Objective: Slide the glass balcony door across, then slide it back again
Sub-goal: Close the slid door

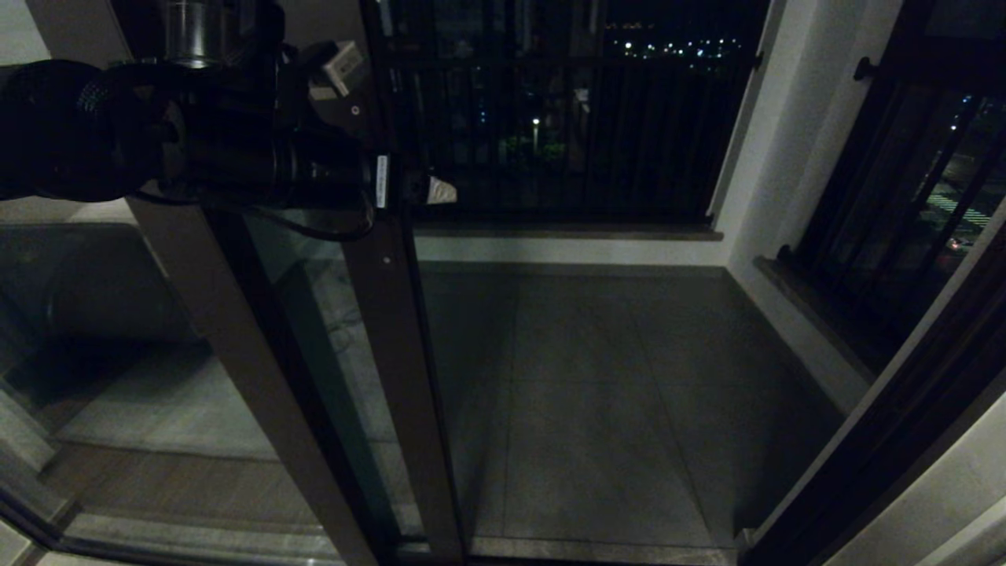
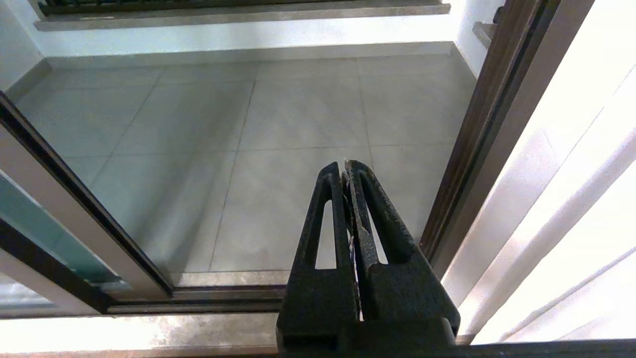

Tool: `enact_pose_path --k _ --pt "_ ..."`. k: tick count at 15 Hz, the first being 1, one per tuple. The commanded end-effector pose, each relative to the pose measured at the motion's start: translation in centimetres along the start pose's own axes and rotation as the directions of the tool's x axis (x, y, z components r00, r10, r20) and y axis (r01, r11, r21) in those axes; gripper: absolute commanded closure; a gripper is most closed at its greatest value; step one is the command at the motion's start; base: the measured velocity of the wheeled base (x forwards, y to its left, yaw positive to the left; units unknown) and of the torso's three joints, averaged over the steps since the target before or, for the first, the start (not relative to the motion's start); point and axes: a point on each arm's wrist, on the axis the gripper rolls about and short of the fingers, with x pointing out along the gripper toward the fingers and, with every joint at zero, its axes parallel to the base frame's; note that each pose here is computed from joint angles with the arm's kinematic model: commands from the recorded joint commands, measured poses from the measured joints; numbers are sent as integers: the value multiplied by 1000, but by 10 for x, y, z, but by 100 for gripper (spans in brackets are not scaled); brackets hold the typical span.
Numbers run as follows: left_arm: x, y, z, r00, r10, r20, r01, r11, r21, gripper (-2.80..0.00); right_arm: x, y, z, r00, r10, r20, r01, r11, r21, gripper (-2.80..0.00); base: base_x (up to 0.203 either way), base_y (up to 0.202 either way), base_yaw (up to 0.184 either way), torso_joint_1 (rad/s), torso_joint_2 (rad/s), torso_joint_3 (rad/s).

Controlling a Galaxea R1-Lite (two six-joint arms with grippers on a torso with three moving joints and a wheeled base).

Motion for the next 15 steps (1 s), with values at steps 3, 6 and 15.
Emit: enact_pose_path --k 3,6,15 --pt "8 -10 -1 1000 -30 6 30 999 11 -280 0 0 0 1000 0 0 0 1000 0 0 0 0 0 0 0 0" --pt "8 -12 -1 999 -37 7 37 999 14 -280 0 0 0 1000 0 -1 0 1000 0 0 0 0 0 0 0 0" --pt "20 -35 2 996 -83 15 82 996 35 -280 0 0 0 1000 0 -1 0 1000 0 0 0 0 0 0 0 0"
